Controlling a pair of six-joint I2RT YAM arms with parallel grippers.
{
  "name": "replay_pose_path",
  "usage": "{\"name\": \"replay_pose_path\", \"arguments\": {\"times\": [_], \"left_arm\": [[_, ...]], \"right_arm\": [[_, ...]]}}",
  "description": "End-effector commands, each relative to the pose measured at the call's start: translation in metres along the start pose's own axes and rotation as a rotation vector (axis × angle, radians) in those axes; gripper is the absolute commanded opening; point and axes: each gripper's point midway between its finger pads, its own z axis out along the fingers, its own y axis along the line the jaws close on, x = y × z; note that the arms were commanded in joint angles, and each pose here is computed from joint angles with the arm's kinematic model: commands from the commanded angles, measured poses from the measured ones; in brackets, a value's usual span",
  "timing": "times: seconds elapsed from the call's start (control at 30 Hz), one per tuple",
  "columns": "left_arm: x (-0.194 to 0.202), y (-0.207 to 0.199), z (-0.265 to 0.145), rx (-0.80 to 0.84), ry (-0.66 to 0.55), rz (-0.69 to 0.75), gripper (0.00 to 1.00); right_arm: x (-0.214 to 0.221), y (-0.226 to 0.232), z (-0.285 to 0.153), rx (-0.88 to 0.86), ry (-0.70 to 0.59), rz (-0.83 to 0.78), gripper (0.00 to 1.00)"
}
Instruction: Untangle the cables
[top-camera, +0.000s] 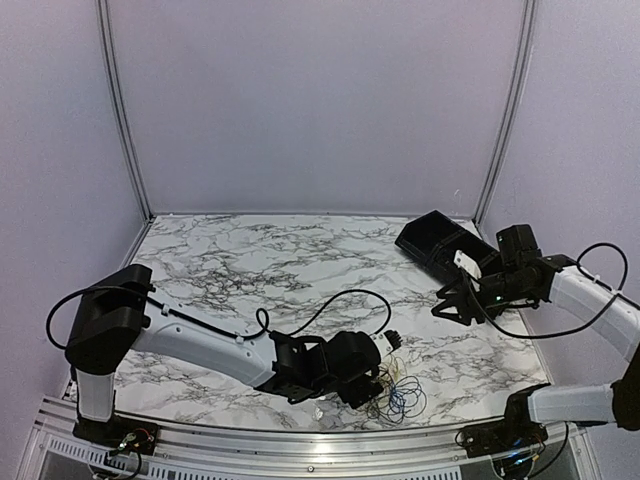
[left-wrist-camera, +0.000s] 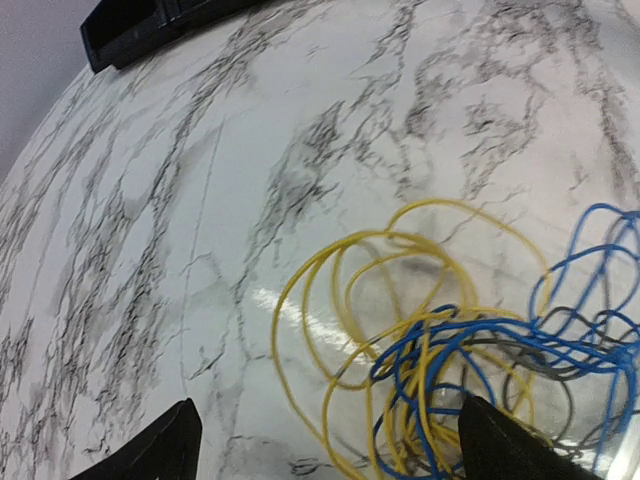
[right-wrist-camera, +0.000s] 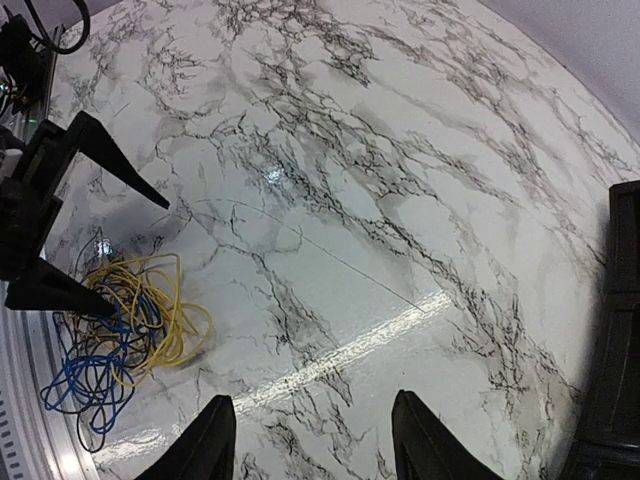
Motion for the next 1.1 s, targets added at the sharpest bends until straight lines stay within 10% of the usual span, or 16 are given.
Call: {"name": "replay_pose_path", "arguments": {"times": [0.0,0.27,1.07], "left_arm": [[0.032,0.066,0.003,-0.172,0.069,-0.084,0.91],[0.046,0.14,-0.004,-0.263,0.065,-0.285,0.88],[-0.008,0.147,-0.088,-0.159,-0.14,-0.525,0.92]], "right_arm": [[-0.022,-0.005,-0.011,0.041,-0.07,-0.033,0.54],[-0.021,-0.008,-0.005,0.023,-0.066,-0.048,0.52],[-0.064,0.002,0.091,-0.288,0.018,0.067,0.35]]}}
